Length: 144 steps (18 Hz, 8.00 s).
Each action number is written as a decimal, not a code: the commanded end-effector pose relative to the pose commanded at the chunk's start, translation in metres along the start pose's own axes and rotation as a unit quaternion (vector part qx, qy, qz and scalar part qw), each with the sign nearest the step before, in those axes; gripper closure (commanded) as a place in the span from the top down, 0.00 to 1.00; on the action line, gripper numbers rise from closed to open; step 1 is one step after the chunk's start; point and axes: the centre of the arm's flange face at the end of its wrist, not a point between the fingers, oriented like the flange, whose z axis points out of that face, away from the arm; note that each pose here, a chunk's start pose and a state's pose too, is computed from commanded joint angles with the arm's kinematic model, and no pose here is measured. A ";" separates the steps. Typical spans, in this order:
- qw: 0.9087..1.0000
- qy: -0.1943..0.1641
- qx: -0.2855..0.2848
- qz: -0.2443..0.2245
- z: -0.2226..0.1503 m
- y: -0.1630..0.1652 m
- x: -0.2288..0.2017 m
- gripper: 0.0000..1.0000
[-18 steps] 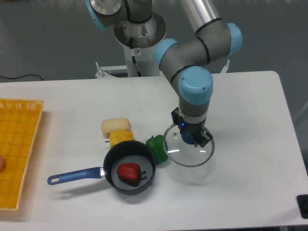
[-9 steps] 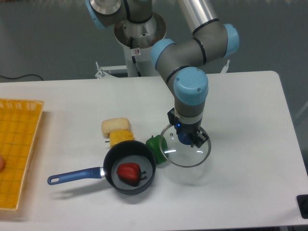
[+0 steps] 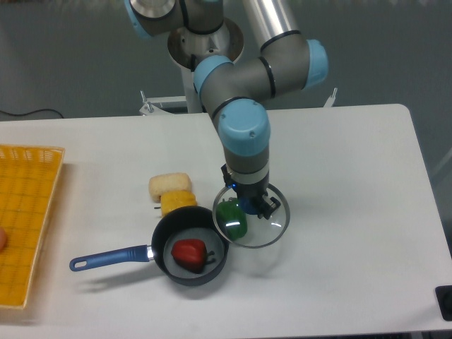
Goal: Close the pot lid
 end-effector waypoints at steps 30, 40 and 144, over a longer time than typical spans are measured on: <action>0.998 -0.020 -0.014 -0.059 -0.002 -0.088 0.048 0.50; 0.997 -0.027 -0.016 -0.067 0.003 -0.108 0.054 0.50; 0.997 -0.044 -0.017 -0.065 0.034 -0.140 0.047 0.77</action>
